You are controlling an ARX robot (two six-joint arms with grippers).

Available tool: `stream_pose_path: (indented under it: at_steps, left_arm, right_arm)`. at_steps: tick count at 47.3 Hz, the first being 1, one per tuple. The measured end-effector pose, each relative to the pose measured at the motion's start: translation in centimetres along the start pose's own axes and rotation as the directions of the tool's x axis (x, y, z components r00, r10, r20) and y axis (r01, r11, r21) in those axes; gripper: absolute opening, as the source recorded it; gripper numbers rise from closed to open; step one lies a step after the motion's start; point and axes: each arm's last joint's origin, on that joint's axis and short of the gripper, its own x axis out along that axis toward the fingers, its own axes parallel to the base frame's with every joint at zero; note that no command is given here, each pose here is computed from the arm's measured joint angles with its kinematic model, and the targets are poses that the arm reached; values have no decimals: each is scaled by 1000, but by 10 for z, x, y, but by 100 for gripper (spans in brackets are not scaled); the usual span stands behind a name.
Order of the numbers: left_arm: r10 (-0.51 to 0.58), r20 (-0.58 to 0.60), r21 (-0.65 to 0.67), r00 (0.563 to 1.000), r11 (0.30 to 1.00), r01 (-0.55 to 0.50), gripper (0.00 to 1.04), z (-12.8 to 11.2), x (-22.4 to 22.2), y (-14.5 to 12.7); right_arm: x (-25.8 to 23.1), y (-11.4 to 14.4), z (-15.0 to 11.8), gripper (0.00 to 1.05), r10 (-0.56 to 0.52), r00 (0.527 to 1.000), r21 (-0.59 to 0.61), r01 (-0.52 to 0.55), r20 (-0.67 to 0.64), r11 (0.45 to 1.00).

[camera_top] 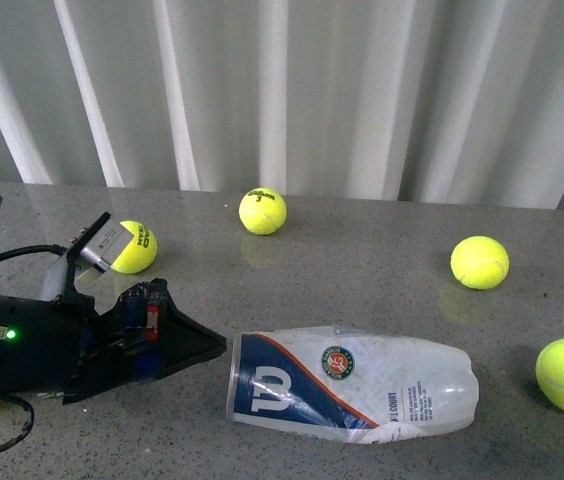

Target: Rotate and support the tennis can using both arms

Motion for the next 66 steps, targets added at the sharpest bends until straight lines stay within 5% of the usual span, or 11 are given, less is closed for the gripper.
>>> stream_pose_path:
  at_steps: [34, 66]
  left_arm:
    - [-137, -52, -62, 989, 989, 134, 98, 3, 55, -15]
    - [-232, -6, -159, 973, 960, 228, 3, 0, 64, -27]
  right_arm:
    - [0, 0, 0, 98, 0, 1000, 0, 0, 0, 1000]
    - [0, 0, 0, 98, 0, 1000, 0, 0, 0, 1000]
